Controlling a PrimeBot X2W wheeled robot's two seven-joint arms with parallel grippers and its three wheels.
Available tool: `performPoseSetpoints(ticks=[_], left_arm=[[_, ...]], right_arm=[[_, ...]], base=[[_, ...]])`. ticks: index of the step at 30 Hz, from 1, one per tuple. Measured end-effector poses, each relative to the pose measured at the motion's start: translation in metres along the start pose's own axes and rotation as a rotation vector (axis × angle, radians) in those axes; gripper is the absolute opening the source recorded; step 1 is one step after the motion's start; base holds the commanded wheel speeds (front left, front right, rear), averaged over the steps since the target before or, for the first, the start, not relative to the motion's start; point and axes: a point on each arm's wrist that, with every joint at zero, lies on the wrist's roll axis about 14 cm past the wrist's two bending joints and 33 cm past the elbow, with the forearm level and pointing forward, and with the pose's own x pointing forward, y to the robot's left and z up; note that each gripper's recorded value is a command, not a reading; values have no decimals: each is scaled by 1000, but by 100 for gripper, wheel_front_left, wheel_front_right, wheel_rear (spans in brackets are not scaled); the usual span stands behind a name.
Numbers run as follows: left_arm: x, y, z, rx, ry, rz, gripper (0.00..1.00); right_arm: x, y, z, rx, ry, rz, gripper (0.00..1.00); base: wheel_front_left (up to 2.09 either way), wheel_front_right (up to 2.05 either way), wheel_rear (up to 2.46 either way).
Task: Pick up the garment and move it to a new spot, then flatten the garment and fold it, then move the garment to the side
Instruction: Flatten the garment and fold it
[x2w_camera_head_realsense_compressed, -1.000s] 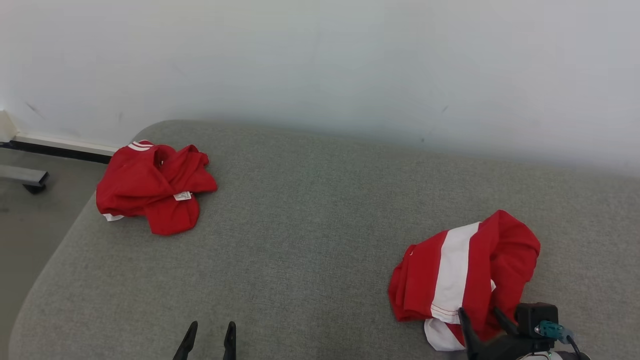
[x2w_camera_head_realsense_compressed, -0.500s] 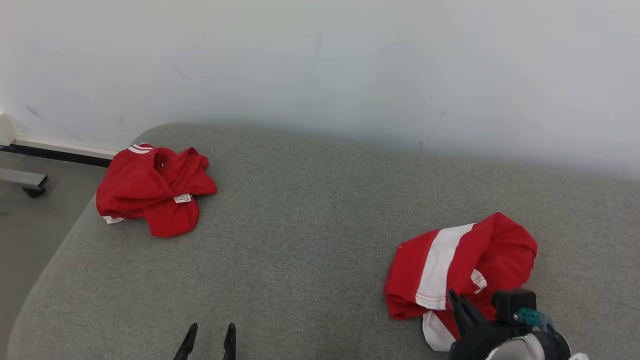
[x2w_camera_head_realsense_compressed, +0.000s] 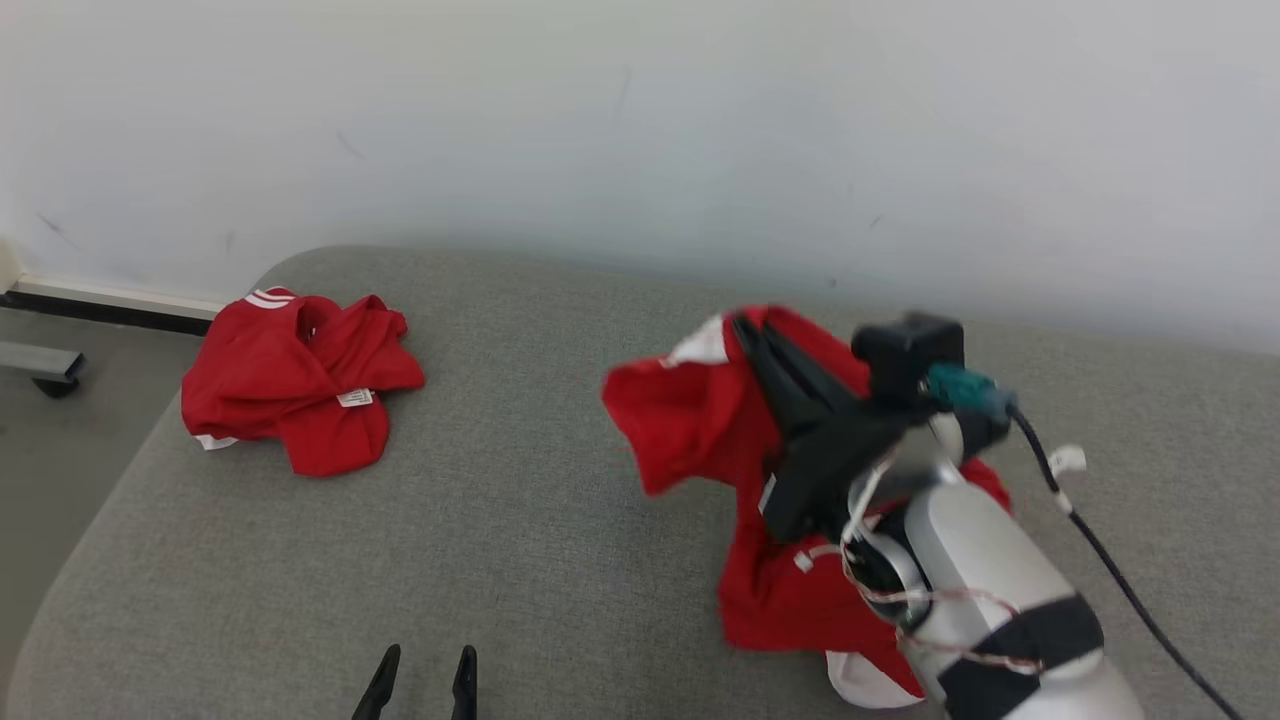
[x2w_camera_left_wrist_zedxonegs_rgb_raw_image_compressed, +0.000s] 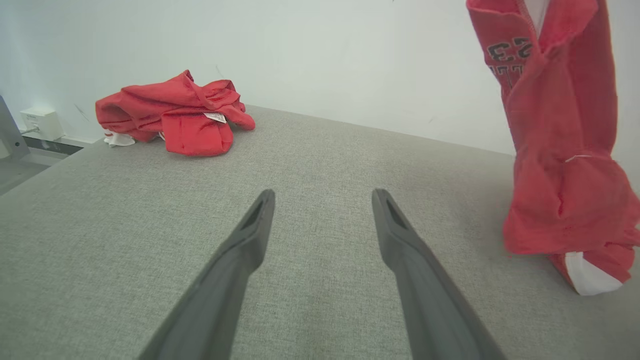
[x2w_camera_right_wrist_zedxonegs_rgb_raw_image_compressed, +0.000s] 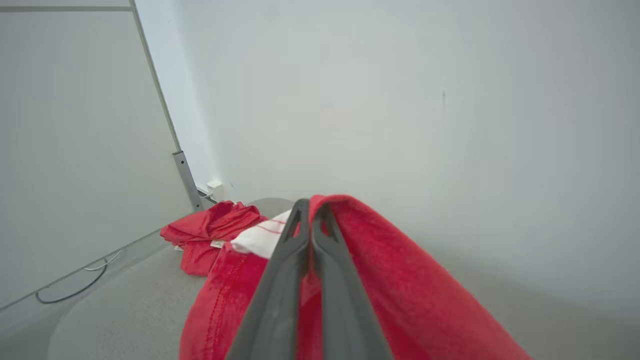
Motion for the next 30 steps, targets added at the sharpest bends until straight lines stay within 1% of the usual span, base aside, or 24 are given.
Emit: performPoseSetpoints(ticks=[4, 9, 11, 13, 14, 16, 20, 24, 26, 30], left_arm=[[-1, 0, 0, -2, 0, 1, 100], [-1, 3, 1, -2, -2, 12, 100], [-1, 3, 1, -1, -3, 13, 100], [-1, 4, 2, -1, -4, 14, 100], [-1, 4, 2, -1, -4, 14, 100], [0, 3, 2, -1, -5, 12, 100], [3, -1, 0, -4, 2, -2, 100], [7, -4, -2, -3, 10, -12, 100], [10, -6, -2, -2, 12, -19, 100], [16, -11, -2, 0, 13, -35, 100]], right_arm=[[20, 18, 47, -38, -121, 76, 0], [31, 43, 113, -73, -313, 167, 0], [31, 43, 134, -77, -380, 172, 0], [30, 35, 138, -61, -393, 153, 0], [30, 27, 134, -57, -380, 133, 0], [28, 4, 113, -41, -316, 77, 0], [10, -43, 36, -4, -91, -49, 0], [-25, -87, -32, 22, 96, -179, 0], [-44, -106, -55, 23, 162, -238, 0], [-79, -132, -87, 19, 261, -332, 0]], base=[[0, 0, 0], [0, 0, 0], [0, 0, 0], [0, 0, 0], [0, 0, 0], [0, 0, 0], [0, 0, 0], [0, 0, 0], [0, 0, 0], [0, 0, 0]])
